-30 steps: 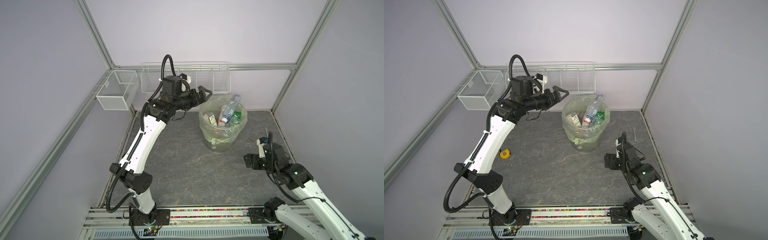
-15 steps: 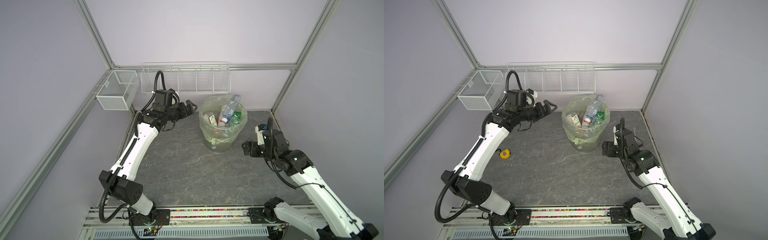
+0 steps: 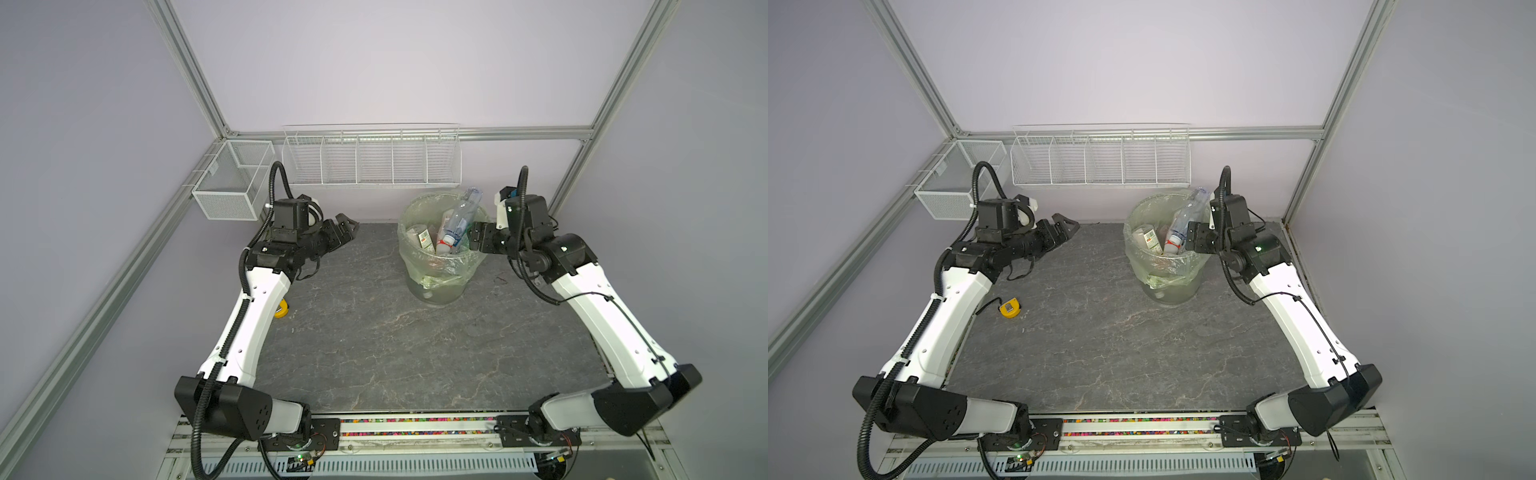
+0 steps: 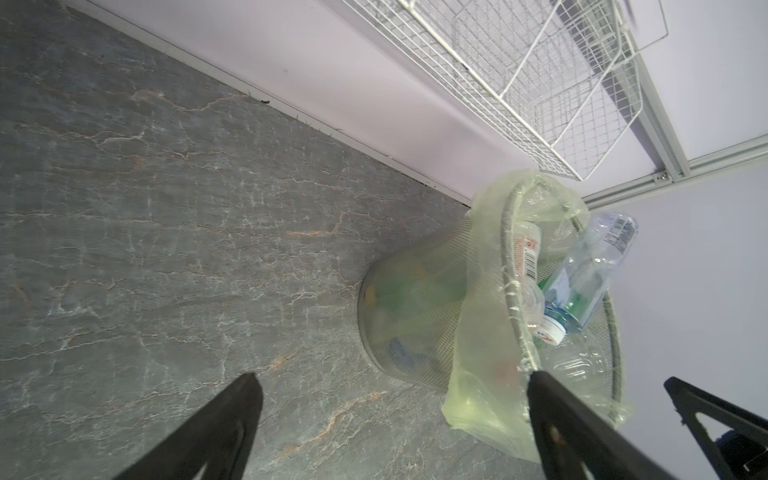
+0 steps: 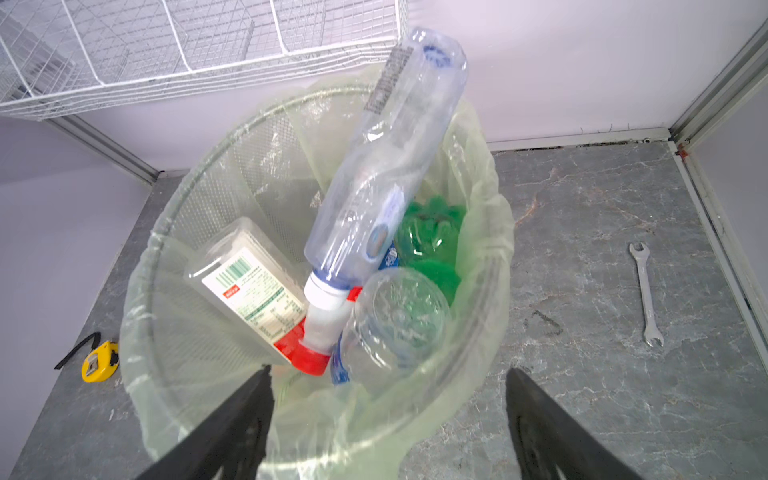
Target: Throw the plastic bottles in the bin
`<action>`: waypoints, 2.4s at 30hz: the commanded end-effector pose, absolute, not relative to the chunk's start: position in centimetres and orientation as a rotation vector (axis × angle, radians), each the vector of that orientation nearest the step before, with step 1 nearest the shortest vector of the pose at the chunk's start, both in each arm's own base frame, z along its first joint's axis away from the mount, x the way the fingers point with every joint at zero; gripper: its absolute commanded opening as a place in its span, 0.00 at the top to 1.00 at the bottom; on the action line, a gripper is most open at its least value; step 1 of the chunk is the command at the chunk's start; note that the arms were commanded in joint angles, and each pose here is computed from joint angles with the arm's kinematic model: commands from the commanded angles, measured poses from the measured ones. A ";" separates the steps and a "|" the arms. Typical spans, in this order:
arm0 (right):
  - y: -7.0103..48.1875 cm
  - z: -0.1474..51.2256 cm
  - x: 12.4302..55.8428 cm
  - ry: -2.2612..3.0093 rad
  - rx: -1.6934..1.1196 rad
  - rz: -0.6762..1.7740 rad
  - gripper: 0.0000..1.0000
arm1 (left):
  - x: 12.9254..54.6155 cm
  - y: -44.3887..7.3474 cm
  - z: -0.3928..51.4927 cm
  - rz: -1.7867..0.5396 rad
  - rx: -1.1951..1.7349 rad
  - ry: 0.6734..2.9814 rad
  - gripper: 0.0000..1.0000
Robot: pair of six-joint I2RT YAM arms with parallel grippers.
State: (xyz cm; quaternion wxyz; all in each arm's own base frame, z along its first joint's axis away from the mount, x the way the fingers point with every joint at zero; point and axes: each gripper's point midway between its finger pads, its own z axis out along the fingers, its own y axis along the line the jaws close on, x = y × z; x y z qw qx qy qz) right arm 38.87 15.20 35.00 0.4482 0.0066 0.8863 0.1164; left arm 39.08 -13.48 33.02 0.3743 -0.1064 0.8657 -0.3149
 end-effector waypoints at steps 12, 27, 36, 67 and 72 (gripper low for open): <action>16.8 32.4 49.5 2.142 0.241 0.333 0.03 | 39.4 -11.9 30.9 -0.796 -0.272 2.250 0.01; 19.5 30.3 51.5 2.160 0.271 0.440 0.28 | 39.6 -11.7 30.3 -0.811 -0.280 2.253 0.01; 21.3 32.2 49.4 2.137 0.219 0.488 0.47 | 39.6 -11.7 30.0 -0.813 -0.283 2.259 0.01; 11.1 33.6 39.7 2.181 0.173 0.397 0.12 | 38.7 -8.8 26.5 -0.630 -0.400 2.263 0.01; 9.3 31.4 37.5 2.208 0.182 0.376 0.12 | 38.3 -8.1 24.2 -0.587 -0.443 2.283 0.01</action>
